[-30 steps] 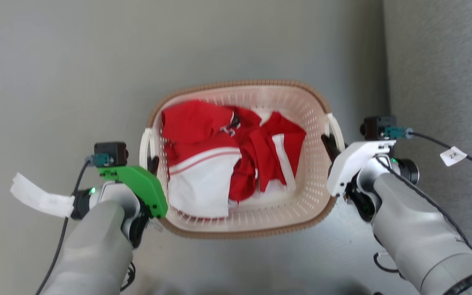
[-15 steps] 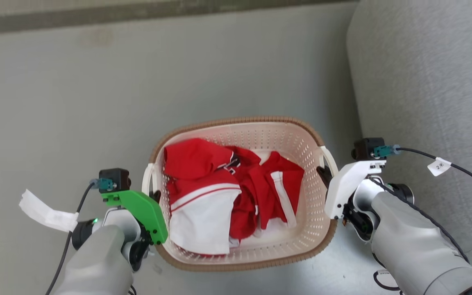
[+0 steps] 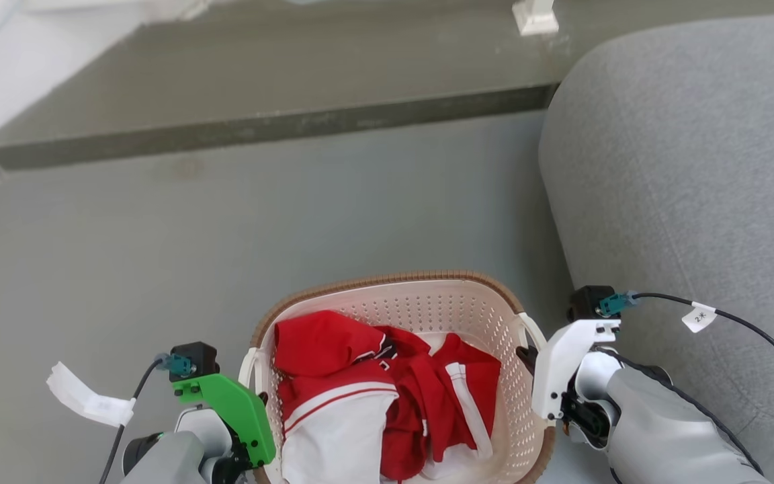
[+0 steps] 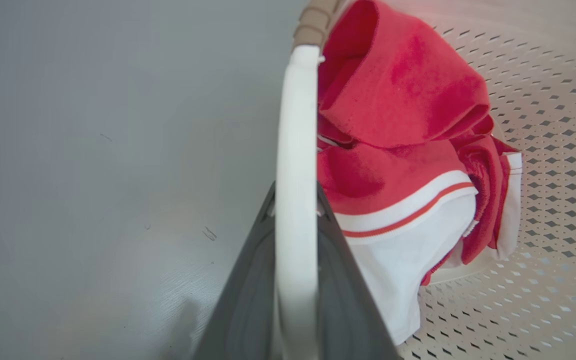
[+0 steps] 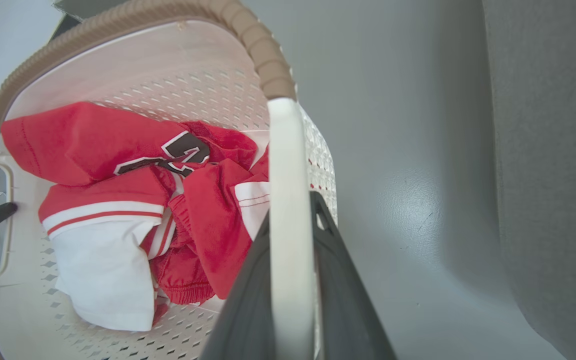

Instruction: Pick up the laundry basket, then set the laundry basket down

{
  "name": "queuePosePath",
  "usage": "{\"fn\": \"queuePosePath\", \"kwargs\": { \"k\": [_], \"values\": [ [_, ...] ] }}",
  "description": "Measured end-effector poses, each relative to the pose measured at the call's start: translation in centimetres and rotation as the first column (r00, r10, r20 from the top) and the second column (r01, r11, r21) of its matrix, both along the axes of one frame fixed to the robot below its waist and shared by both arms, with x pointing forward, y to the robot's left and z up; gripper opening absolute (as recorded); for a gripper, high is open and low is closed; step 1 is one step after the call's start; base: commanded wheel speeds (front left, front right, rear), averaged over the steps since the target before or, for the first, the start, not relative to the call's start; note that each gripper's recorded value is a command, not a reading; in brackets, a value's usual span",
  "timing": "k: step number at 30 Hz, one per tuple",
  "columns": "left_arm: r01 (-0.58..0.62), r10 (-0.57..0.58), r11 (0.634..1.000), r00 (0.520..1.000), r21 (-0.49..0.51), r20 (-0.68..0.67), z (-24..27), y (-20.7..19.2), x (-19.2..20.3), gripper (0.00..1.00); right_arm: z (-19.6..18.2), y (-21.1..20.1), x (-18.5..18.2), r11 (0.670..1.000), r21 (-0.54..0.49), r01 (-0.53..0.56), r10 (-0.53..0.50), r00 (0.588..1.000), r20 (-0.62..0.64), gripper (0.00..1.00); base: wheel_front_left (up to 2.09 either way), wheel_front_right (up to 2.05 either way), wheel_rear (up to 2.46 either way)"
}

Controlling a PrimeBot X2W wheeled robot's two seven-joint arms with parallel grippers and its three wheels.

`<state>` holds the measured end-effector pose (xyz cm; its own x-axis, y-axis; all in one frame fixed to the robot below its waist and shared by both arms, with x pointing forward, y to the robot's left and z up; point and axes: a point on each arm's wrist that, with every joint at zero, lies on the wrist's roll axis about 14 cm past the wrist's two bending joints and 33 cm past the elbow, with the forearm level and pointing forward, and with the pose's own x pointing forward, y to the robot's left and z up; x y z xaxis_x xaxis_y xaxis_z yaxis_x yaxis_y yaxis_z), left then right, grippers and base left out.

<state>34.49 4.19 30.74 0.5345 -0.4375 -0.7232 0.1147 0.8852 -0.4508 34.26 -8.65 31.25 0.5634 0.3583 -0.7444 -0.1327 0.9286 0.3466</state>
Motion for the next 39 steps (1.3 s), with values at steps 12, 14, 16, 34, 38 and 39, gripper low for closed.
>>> {"fn": "queuePosePath", "kwargs": {
  "k": [12,14,16,34,38,39],
  "values": [
    [0.005,-0.004,1.000,0.999,-0.011,0.036,1.8,-0.4,0.3,0.00,1.8,-0.1,0.2,1.000,0.001,-0.003,0.003,0.999,0.039,0.00,0.00,0.00,0.00],
    [0.003,-0.003,1.000,0.999,-0.013,0.034,1.7,-0.4,0.3,0.00,1.8,-0.1,0.2,1.000,0.004,-0.001,0.001,0.999,0.036,0.00,0.00,0.00,0.00],
    [0.004,-0.004,1.000,1.000,-0.014,0.024,1.6,-0.4,0.2,0.00,1.7,-0.1,0.2,1.000,0.003,-0.002,0.002,0.999,0.033,0.00,0.00,0.00,0.00],
    [0.004,-0.004,1.000,1.000,-0.016,0.012,1.3,-0.4,0.6,0.00,1.6,-0.1,0.7,1.000,0.007,0.003,-0.003,1.000,0.023,0.00,0.00,0.00,0.00],
    [0.005,-0.005,1.000,1.000,-0.015,0.010,1.1,-0.4,0.7,0.00,1.4,-0.1,0.8,1.000,0.006,0.000,0.000,1.000,0.020,0.00,0.00,0.00,0.00],
    [0.005,-0.005,1.000,1.000,-0.015,0.009,1.1,-0.4,0.7,0.00,1.4,-0.1,0.8,1.000,0.007,0.002,-0.002,1.000,0.019,0.00,0.00,0.00,0.00]
  ]
}}
